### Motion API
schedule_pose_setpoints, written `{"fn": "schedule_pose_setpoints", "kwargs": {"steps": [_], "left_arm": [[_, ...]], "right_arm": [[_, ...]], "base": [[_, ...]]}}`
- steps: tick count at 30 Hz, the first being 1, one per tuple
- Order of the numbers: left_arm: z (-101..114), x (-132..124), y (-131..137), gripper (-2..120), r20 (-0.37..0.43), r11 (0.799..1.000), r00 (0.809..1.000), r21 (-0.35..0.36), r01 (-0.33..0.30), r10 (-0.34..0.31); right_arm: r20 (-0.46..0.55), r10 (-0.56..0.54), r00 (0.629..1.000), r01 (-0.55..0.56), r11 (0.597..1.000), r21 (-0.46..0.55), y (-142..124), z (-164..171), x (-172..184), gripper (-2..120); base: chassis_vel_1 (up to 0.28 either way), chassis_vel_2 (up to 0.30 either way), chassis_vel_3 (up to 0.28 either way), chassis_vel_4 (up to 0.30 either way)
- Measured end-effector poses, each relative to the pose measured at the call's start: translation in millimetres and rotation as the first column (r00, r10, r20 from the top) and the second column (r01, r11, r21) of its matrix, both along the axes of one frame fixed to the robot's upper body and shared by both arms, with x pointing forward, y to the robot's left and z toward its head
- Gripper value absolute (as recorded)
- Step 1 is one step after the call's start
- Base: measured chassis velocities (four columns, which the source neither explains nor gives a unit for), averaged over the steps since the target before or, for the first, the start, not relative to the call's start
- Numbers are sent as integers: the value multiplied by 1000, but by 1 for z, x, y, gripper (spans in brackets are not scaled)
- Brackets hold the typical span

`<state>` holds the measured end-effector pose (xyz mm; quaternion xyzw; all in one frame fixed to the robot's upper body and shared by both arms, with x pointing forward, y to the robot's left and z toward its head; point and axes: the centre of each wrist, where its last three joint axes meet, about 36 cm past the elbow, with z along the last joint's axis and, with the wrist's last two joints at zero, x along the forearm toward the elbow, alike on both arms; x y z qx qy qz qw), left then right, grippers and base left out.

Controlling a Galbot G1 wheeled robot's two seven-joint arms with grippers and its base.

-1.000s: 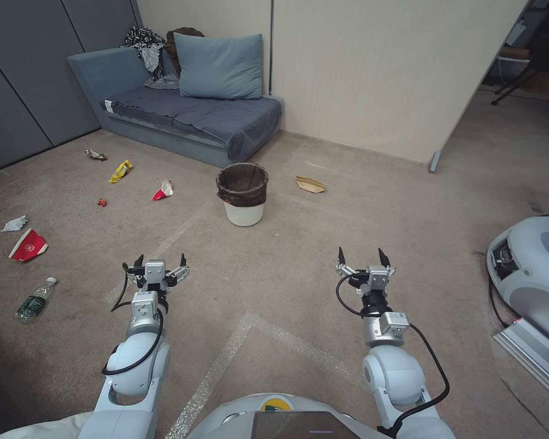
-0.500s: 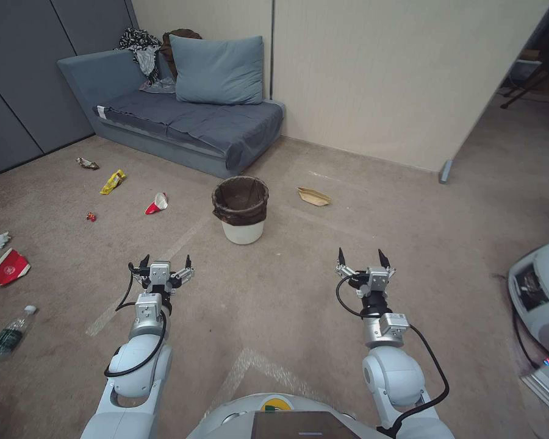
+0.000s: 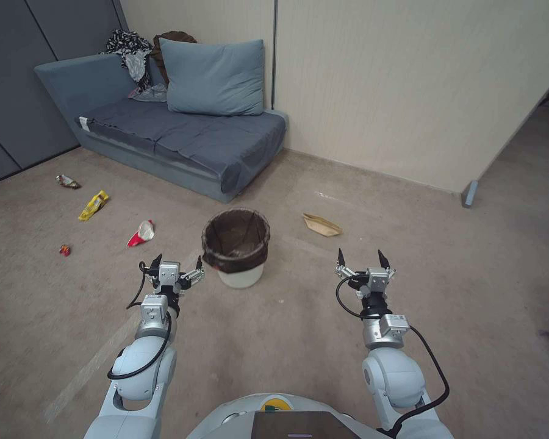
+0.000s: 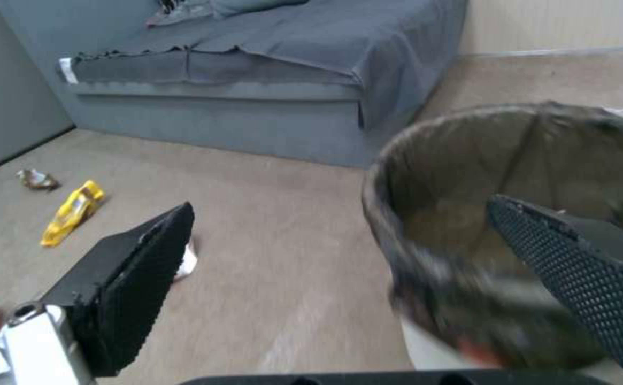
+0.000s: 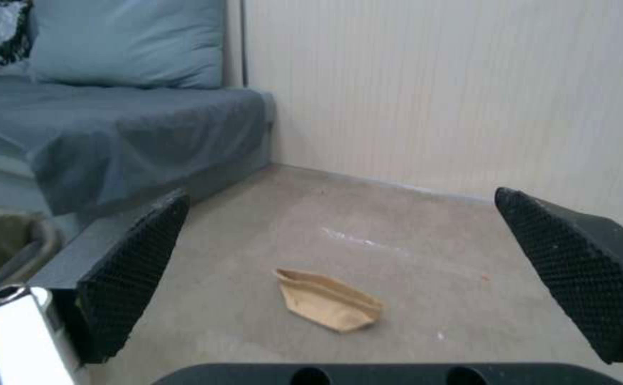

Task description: Pick up the trash bin, then pick up the garbage from the floor and place it into the trash bin.

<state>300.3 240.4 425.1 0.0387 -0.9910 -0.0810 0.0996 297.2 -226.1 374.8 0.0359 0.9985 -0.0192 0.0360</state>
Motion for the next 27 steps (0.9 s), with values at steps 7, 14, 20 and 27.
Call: {"fn": "schedule_pose_setpoints", "kwargs": {"steps": [7,14,20,27], "left_arm": [[3,-2,-3,100,0,1000,1000,-6,10,-10],[13,-7,-11,100,-19,998,999,-54,27,-28],[42,-22,-20,100,-101,989,994,-145,14,-29],[64,-35,-17,100,-248,983,969,-183,-37,-10]], "right_arm": [[5,6,1000,-6,1000,-9,1,-1,0,100],[45,-3,999,5,999,-49,1,-3,4,100],[38,-9,999,11,998,-56,1,-7,5,100],[34,-10,999,12,998,-62,-1,-6,6,100]], "base": [[-328,324,335,-335],[-288,309,286,-309],[-137,140,132,-147],[17,-28,-24,27]]}}
